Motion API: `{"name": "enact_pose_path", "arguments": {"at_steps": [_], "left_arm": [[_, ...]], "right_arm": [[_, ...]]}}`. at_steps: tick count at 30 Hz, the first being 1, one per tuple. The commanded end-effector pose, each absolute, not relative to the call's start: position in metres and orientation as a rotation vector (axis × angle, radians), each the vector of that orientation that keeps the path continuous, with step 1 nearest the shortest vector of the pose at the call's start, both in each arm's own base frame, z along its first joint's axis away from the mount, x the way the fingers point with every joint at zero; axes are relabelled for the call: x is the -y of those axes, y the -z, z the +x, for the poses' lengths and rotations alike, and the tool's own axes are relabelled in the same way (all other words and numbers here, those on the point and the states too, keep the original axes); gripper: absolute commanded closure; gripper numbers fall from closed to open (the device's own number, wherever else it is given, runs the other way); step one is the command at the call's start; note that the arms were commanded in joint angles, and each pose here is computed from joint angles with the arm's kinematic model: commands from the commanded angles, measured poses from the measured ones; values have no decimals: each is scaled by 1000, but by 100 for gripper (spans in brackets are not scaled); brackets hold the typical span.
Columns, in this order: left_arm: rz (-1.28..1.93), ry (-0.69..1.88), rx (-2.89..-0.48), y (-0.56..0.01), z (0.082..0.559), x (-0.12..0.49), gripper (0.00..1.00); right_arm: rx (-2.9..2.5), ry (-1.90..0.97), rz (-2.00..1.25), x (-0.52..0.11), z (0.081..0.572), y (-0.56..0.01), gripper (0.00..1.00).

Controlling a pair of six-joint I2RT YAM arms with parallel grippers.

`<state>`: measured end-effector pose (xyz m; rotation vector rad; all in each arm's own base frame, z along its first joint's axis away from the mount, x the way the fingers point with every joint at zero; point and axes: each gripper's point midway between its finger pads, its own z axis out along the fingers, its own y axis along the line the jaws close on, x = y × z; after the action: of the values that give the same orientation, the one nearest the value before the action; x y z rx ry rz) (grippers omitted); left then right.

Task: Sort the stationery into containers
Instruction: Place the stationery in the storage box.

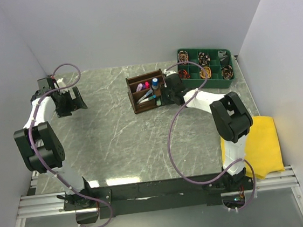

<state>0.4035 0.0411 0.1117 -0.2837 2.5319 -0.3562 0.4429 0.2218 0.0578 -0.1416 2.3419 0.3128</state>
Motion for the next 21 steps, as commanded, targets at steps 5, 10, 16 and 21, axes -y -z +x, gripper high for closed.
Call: {"name": "enact_pose_path", "arguments": {"at_steps": [5, 10, 16, 21], "left_arm": [[-275, 394, -2496, -121, 405, -37, 1], [-275, 399, -2490, -122, 405, -36, 0], [-280, 404, -2491, -120, 402, -34, 1], [-274, 399, -2492, -121, 400, -34, 1]], "right_arm": [[-2263, -287, -101, -222, 453, -77, 49], [-2265, -266, -105, -213, 441, -86, 59], [-2295, -361, -174, -221, 418, -79, 100], [-2309, -348, -161, -222, 420, -68, 100]]}}
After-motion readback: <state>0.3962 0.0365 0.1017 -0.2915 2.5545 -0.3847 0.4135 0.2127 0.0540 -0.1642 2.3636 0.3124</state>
